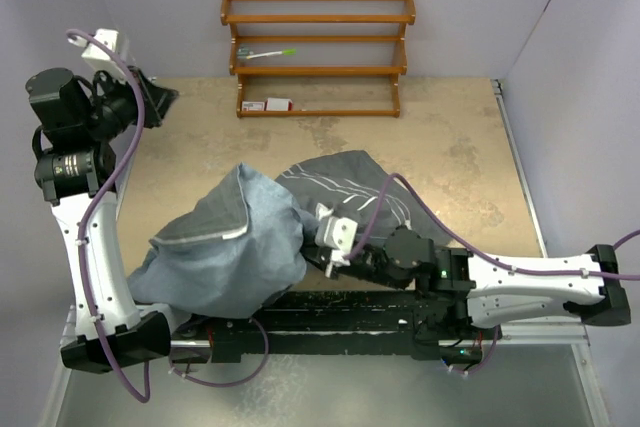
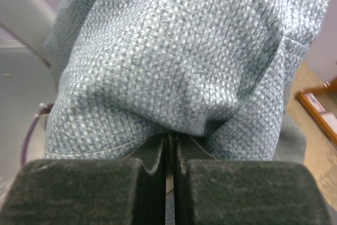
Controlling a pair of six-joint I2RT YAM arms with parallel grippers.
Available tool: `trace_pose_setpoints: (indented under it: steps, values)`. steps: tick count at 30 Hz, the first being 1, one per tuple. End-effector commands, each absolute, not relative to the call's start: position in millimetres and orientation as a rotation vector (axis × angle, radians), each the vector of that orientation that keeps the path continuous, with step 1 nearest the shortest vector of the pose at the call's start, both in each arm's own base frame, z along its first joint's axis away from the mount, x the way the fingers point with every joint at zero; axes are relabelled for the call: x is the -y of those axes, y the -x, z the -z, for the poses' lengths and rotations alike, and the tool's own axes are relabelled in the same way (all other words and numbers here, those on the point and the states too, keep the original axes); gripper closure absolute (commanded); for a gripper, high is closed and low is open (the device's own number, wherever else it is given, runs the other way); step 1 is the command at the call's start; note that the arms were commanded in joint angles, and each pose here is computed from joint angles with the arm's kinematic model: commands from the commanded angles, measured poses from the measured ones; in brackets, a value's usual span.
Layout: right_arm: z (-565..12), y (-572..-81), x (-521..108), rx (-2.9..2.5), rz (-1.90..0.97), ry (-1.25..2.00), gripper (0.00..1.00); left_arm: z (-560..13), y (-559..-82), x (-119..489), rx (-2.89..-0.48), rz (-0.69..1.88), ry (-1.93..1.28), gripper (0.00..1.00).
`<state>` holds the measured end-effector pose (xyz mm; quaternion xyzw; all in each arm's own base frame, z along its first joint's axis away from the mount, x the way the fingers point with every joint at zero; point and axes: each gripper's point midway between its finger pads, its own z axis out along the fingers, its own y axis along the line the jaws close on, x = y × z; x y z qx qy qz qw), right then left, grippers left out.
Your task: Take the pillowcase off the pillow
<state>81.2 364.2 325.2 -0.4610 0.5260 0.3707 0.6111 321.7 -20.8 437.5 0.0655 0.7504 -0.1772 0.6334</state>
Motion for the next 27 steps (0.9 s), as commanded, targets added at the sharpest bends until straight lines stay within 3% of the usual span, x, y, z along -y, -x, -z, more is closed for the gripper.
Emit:
trace_pose_setpoints:
  steps: [1,3,4,11,18,27]
  values:
    - [-384.1,-144.6,-367.1,-1.285,-0.750,0.813,1.00,-480.5,-249.0,95.0,-1.541,0.712,-0.599,0.60]
    - [-390.2,-166.1,-367.8,-1.296,-0.750,0.793,1.00,-494.1,-218.0,109.6,-1.490,0.745,-0.726,0.16]
    - [-392.9,-177.0,-366.7,-1.297,-0.736,0.780,1.00,-500.1,-203.1,116.1,-1.462,0.755,-0.783,0.09]
    - [-402.6,-199.7,-387.6,-1.277,-0.679,0.884,1.00,-516.1,-158.8,133.0,-1.371,0.775,-0.893,0.03]
    - [-410.4,-207.2,-413.1,-1.302,-0.685,0.909,1.00,-454.3,-194.3,113.7,-1.524,0.715,-0.803,0.04]
    - [-366.0,-243.0,-458.4,-1.523,-0.647,0.929,1.00,-408.1,-242.5,79.6,-1.596,0.439,-0.801,0.01]
